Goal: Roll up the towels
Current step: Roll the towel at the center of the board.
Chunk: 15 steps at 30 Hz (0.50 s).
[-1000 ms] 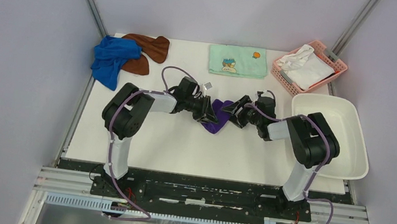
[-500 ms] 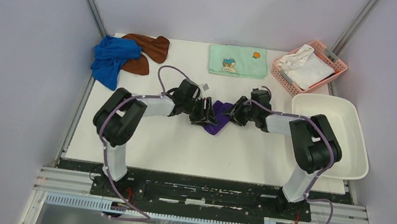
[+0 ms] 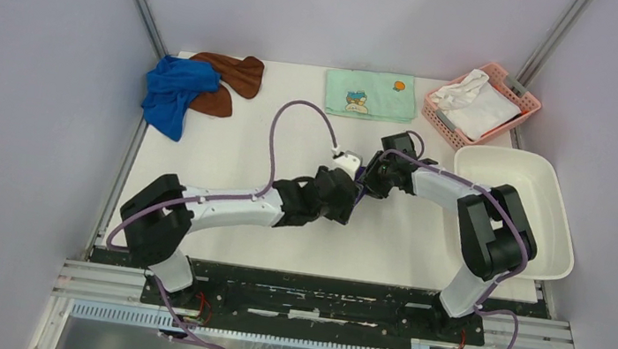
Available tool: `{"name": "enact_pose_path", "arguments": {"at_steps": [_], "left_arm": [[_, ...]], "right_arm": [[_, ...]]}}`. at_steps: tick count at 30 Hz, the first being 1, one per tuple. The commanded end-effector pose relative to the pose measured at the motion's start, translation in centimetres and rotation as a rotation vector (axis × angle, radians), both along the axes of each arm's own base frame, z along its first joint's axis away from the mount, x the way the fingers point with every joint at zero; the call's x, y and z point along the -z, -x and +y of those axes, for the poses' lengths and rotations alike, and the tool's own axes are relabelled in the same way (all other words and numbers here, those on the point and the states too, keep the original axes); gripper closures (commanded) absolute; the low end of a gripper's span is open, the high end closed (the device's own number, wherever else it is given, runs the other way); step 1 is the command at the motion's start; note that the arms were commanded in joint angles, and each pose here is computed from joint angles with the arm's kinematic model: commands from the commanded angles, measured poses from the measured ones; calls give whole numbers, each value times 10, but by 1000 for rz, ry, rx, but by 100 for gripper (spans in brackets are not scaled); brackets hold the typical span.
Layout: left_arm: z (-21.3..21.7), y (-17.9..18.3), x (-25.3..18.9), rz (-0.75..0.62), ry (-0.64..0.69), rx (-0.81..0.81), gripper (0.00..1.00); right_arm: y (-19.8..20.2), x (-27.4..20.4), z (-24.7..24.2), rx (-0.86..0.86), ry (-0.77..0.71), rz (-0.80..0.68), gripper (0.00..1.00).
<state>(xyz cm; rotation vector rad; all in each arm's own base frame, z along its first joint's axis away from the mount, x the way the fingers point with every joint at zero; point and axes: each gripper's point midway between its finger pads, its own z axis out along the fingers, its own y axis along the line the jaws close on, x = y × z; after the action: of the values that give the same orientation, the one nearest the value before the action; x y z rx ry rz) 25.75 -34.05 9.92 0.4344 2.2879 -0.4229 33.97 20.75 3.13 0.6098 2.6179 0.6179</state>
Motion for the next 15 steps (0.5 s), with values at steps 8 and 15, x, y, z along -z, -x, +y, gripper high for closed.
{"name": "enact_pose_path", "arguments": {"at_steps": [8,15], "left_arm": [[-32,-16,-12,-438,-312,30,30],[-45,-19,2,-509,-379,75,31]], "right_arm": [[19,14,-16,16,103,104,57],[21,16,-10,10,76,120,57]]}}
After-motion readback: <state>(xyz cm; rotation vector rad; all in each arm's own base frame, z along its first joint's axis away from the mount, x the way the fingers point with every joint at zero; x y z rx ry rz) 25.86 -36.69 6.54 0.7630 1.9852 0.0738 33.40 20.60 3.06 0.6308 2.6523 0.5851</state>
